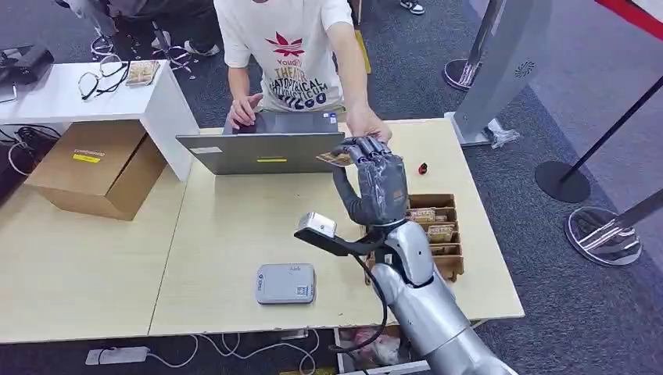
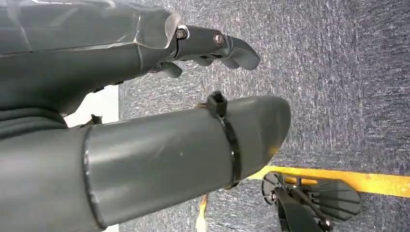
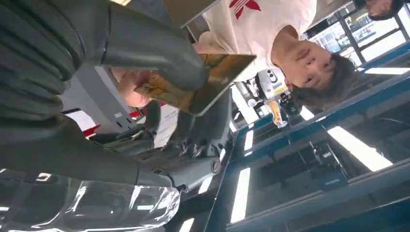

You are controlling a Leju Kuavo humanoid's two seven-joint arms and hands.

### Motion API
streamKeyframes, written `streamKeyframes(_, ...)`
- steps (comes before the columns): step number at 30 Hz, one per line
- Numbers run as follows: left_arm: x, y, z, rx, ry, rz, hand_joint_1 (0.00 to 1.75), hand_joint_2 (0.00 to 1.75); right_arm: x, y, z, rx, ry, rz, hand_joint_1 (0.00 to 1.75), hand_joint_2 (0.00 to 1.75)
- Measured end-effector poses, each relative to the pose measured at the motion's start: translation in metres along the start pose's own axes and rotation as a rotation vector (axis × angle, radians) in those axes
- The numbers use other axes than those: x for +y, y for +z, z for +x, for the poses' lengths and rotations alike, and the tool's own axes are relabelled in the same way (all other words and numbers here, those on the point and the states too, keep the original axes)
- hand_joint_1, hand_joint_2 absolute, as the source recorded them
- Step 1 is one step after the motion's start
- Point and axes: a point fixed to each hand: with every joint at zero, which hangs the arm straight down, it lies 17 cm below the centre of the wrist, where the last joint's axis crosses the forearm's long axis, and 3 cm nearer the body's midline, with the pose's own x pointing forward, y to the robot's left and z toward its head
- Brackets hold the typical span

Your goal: Pass the card to the sensor for recognition and then transmit it.

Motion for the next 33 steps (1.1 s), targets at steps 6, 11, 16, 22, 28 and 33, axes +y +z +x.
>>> streamKeyframes(6,0.0,0.0,-0.001,0.0,0.004,0.001,0.0,0.0,0.002,-0.001,0.003,-0.008,-0.002,0.006,1.75,1.75)
streamKeyframes(11,0.0,0.0,-0.001,0.002,0.008,0.002,0.0,0.0,0.003,-0.002,0.005,-0.014,-0.001,0.007,1.75,1.75)
streamKeyframes(16,0.0,0.0,-0.002,0.003,0.009,0.002,0.0,0.0,0.003,-0.002,0.005,-0.014,-0.004,0.007,1.75,1.75)
streamKeyframes(22,0.001,0.0,-0.001,-0.003,0.012,0.005,0.0,0.0,0.015,0.0,0.002,0.09,-0.216,0.039,1.75,1.75)
streamKeyframes(28,0.0,0.0,-0.001,-0.001,0.014,0.004,0.0,0.0,0.028,-0.002,0.02,0.135,-0.501,0.122,1.75,1.75)
streamKeyframes(33,-0.001,0.0,-0.001,-0.002,0.01,0.002,0.0,0.0,0.038,0.002,0.035,0.158,-0.703,0.197,1.75,1.75)
